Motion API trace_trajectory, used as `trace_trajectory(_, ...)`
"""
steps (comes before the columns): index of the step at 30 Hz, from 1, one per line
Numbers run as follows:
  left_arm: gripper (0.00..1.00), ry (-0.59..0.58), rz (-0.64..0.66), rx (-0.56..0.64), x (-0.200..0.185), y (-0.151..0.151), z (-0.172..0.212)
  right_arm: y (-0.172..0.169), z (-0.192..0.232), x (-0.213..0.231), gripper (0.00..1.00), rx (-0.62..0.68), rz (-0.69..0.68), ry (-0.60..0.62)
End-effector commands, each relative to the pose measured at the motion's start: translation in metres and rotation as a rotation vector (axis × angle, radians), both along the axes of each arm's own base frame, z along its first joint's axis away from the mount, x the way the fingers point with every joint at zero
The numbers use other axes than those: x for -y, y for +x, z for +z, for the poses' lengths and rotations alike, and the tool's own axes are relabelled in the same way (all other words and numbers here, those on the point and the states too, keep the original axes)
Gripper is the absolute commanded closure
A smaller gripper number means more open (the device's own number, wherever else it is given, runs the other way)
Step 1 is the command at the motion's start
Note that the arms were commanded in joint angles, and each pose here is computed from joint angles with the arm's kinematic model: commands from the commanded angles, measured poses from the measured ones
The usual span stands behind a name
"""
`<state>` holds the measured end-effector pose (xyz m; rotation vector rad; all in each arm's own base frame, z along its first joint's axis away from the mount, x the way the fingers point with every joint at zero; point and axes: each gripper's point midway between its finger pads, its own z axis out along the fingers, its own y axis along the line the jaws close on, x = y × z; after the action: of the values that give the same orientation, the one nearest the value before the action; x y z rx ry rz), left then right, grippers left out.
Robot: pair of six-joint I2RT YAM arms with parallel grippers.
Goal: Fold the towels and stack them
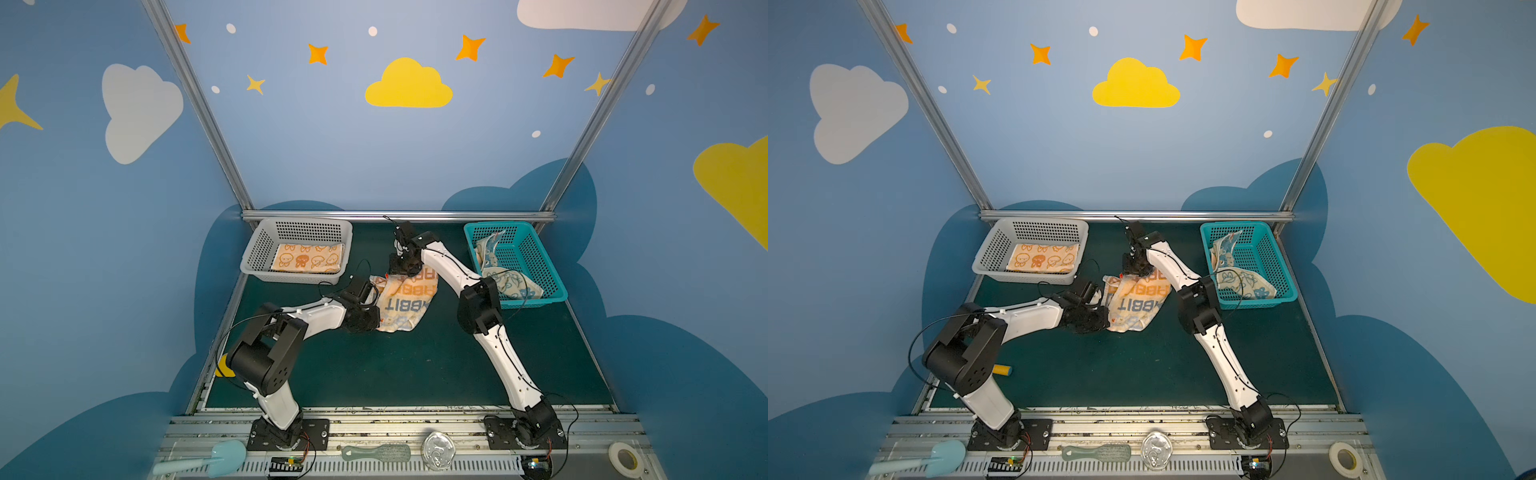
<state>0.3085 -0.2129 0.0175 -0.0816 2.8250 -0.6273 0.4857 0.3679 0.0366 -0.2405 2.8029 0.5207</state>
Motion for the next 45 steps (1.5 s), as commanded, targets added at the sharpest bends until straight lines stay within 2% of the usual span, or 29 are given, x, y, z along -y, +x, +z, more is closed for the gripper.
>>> trace_trajectory(1,0.97,0.045,-0.008,-0.057,-0.008,-0.009,-0.018,0.002,0.050,-0.005,0.54,0.066,-0.016,0.054)
trace_trajectory(7,0.97,0.037,-0.012,-0.061,-0.005,-0.009,-0.019,-0.002,0.076,0.002,0.51,0.138,0.003,-0.009)
trace_trajectory(13,0.97,0.032,-0.012,-0.059,-0.004,-0.009,-0.018,-0.016,0.048,-0.002,0.44,0.099,0.029,-0.087)
trace_trajectory(16,0.97,0.033,-0.014,-0.059,-0.005,-0.010,-0.018,-0.023,0.034,-0.008,0.43,0.083,0.047,-0.115)
trace_trajectory(33,0.97,0.033,-0.016,-0.067,-0.004,-0.011,-0.021,-0.038,0.013,0.024,0.60,0.047,0.049,-0.255)
trace_trajectory(45,0.97,0.041,-0.017,-0.067,-0.005,-0.011,-0.022,-0.030,0.041,0.074,0.62,0.059,-0.016,-0.358)
